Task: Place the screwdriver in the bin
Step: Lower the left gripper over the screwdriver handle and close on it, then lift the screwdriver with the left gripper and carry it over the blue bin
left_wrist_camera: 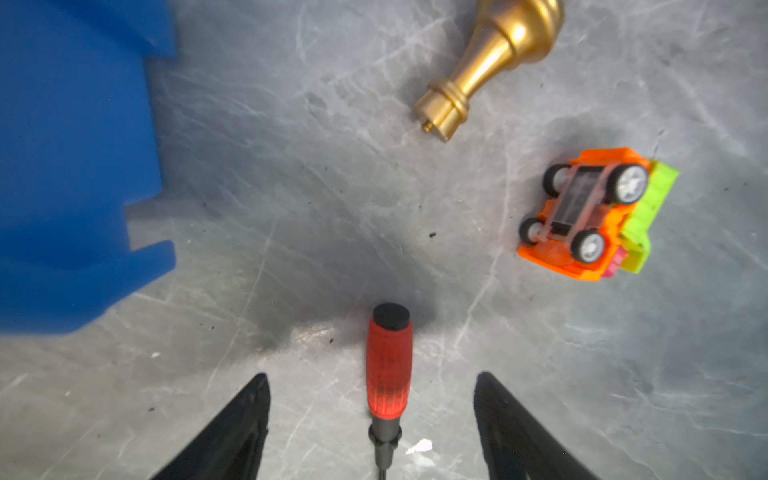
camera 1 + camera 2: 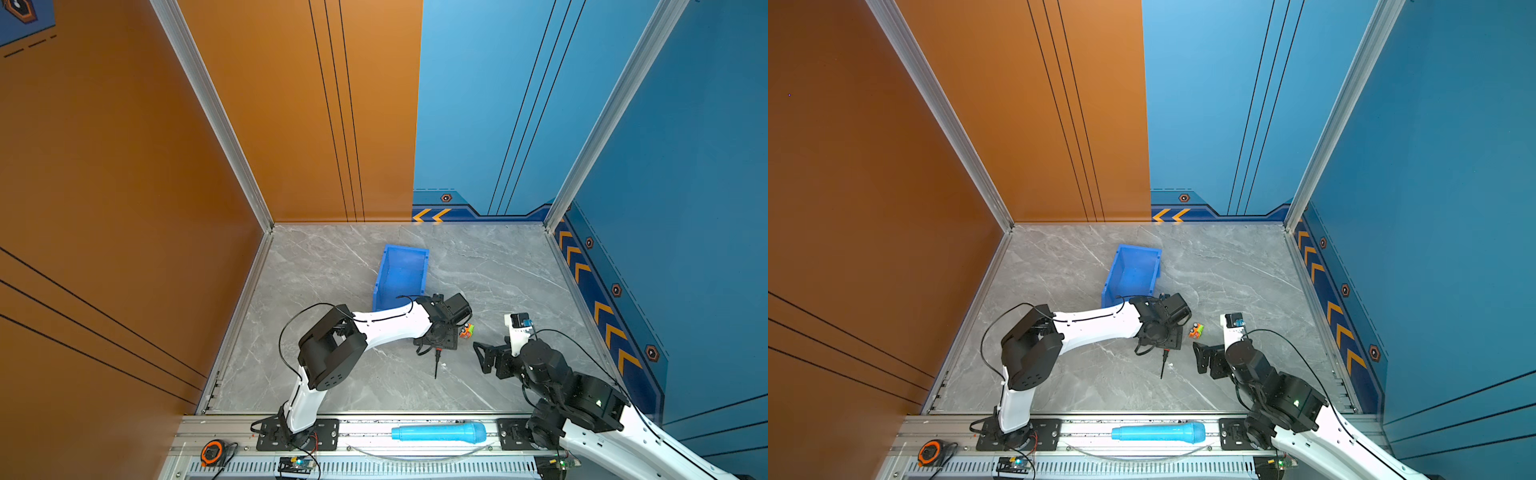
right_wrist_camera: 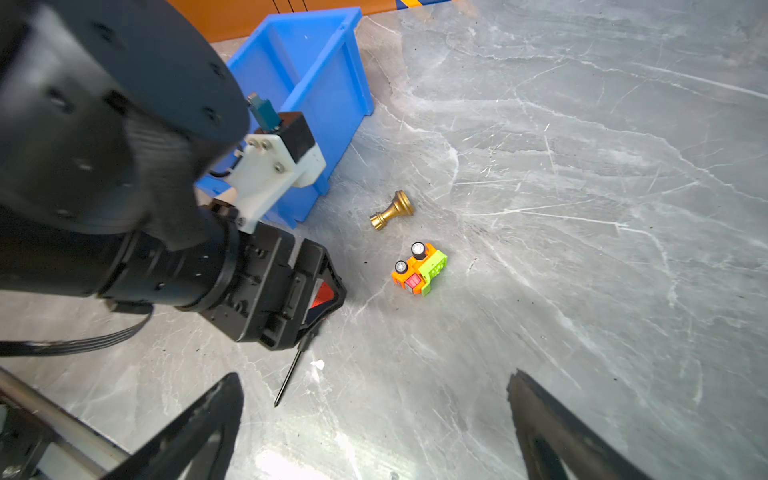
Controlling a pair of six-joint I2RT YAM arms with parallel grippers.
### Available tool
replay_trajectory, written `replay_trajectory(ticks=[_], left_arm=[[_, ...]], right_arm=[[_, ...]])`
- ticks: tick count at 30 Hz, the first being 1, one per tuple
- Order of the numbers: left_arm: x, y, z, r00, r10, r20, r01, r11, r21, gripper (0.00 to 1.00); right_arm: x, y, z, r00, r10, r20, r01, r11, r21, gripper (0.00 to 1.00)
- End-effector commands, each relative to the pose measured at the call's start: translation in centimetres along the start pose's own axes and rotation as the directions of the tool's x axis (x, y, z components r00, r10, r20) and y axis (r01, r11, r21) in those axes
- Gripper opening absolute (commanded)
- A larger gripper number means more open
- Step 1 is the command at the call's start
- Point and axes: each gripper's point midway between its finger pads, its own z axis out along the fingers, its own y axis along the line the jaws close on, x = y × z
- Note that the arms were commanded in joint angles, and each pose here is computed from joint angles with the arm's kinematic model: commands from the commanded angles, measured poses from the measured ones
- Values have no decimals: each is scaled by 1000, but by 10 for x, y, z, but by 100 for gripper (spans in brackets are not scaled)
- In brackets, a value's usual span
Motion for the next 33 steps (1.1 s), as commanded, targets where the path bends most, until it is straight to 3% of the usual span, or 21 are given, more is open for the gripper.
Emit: replay_trajectory(ticks=[1,16,24,28,33], left_arm=[[5,3,7,1000,0,-30,-1,1000,-24,73],[10,10,23,999,16,-37,-19,996,-81,40],[14,11,19,998,39,-47,-43,995,-85,6],[13,13,6,999,45,-30,-47,996,-71,0],[9,16,-24,997,73,19,-72,997,-39,0]], right_arm=[[10,-7,0,1000,2,-15,-2,999,34,100],[10,-19,-1,1000,29,-1,-29,995,97,100],[6,-24,-2,999,32,21,-35,992,121,100],[3,-23,-2,1000,20,23,-23,991,128,100],[1,-18,0,1000,16,23,-19,993,115,100]])
